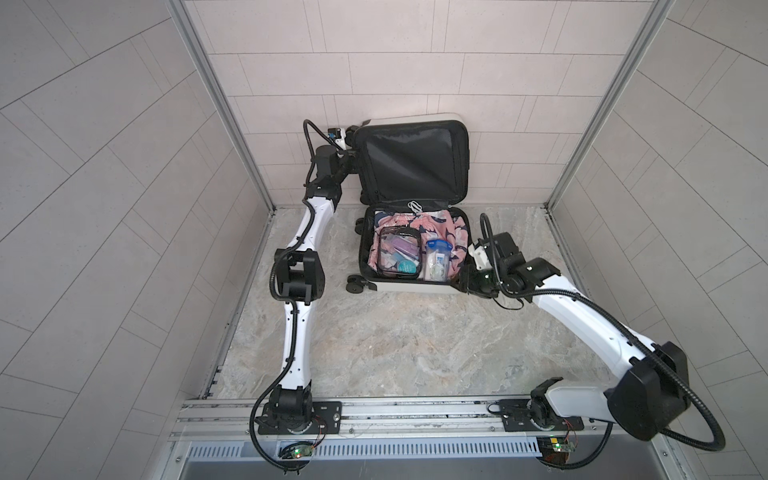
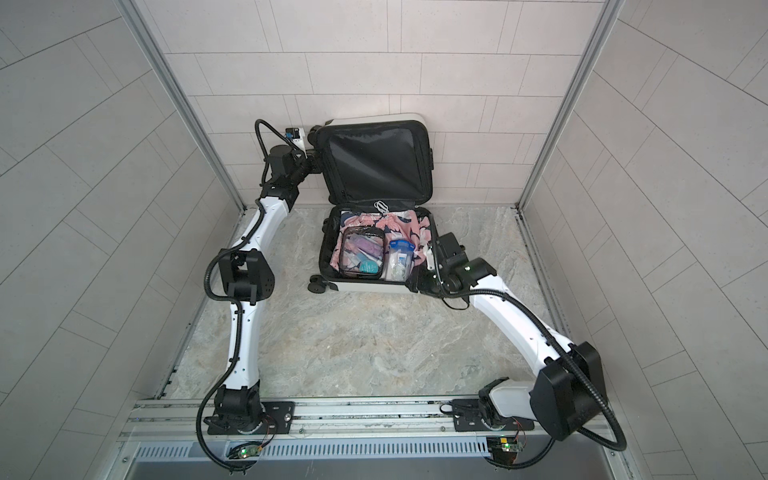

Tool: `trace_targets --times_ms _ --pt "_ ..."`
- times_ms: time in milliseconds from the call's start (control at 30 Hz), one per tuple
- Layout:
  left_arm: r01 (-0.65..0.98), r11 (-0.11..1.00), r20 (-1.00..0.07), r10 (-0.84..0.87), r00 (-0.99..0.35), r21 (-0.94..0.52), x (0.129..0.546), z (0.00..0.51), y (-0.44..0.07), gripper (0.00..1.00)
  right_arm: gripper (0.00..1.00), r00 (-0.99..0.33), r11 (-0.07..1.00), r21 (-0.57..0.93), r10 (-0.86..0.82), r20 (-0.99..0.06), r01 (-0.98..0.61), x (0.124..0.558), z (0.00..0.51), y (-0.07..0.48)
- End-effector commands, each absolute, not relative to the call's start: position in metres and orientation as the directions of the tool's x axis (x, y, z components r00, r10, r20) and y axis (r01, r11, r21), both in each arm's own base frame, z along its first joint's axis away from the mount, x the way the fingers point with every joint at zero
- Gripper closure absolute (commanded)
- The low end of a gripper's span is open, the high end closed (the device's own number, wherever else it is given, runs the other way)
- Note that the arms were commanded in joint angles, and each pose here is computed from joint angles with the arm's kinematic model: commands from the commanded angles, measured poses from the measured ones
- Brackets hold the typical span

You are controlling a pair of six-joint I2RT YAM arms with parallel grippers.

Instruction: Pack the luggage

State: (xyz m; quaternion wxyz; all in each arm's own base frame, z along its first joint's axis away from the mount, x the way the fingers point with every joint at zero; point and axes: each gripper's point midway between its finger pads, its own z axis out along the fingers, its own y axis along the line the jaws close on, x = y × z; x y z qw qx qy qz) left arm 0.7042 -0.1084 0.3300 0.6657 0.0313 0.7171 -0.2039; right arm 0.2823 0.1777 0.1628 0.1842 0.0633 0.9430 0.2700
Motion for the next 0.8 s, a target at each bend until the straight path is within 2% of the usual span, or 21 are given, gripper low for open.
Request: trace_targets --times_ms 0,267,400,767 --pt "0.379 0.889 -0.965 -0.256 -0.06 -0.259 0.678 0.385 -0.121 1.0 0.46 -0.907 0.832 0.544 0.31 -0.286 0.113 0.281 0.135 0.172" --pt "0.402 0.887 -0.972 -0.23 -0.047 -0.229 0.635 0.416 -0.133 1.0 0.51 -0.9 0.822 0.536 0.365 -0.236 0.193 0.304 0.096 0.176" --pt "0.402 0.885 -0.971 -0.235 -0.049 -0.235 0.608 0.419 -0.134 1.0 0.52 -0.869 0.785 0.548 0.455 -0.196 0.287 0.313 0.082 0.165" --pt "0.387 0.891 -0.971 -0.223 -0.082 -0.237 0.487 0.411 -0.138 1.0 0.52 -0.801 0.696 0.61 0.577 -0.16 0.38 0.328 0.068 0.149"
